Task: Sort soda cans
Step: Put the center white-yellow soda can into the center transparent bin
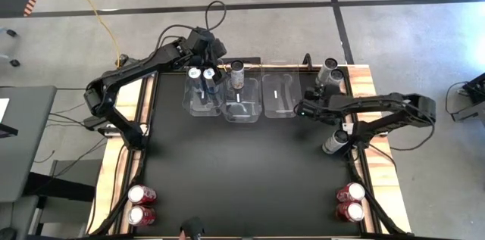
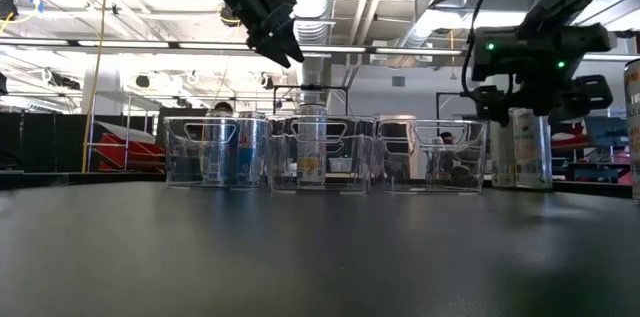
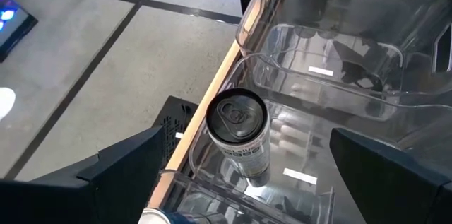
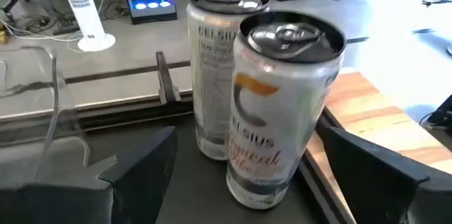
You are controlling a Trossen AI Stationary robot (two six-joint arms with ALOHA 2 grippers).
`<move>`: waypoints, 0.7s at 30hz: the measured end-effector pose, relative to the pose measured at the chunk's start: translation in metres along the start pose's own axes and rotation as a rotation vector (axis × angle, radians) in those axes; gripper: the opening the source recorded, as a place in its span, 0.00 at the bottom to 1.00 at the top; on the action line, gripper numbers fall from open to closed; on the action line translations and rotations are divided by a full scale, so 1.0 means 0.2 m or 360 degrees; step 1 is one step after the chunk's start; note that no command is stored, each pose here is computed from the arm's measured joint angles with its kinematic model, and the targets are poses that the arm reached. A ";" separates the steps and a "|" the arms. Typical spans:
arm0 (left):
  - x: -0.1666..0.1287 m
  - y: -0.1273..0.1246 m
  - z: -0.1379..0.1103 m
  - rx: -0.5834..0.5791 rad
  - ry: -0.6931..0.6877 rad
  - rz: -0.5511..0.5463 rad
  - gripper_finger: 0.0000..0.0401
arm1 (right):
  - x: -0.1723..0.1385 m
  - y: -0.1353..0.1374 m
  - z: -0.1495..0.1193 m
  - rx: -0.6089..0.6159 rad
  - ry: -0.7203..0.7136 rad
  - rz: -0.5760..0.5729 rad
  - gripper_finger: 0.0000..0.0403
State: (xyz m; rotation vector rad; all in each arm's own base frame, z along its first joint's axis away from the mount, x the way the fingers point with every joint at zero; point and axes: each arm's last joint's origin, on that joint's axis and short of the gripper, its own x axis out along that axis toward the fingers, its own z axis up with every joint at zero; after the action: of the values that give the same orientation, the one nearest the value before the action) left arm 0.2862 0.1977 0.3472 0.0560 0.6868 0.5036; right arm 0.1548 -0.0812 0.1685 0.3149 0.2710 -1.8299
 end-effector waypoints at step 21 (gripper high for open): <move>0.00 0.00 0.00 0.0004 -0.0003 0.0001 0.99 | 0.23 -0.04 0.14 -0.0017 0.0049 -0.0284 0.88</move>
State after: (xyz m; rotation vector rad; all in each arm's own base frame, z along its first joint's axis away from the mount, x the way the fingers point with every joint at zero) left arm 0.2862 0.1979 0.3474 0.0592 0.6854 0.5035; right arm 0.1331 -0.1295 0.1796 0.3200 0.3392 -1.9997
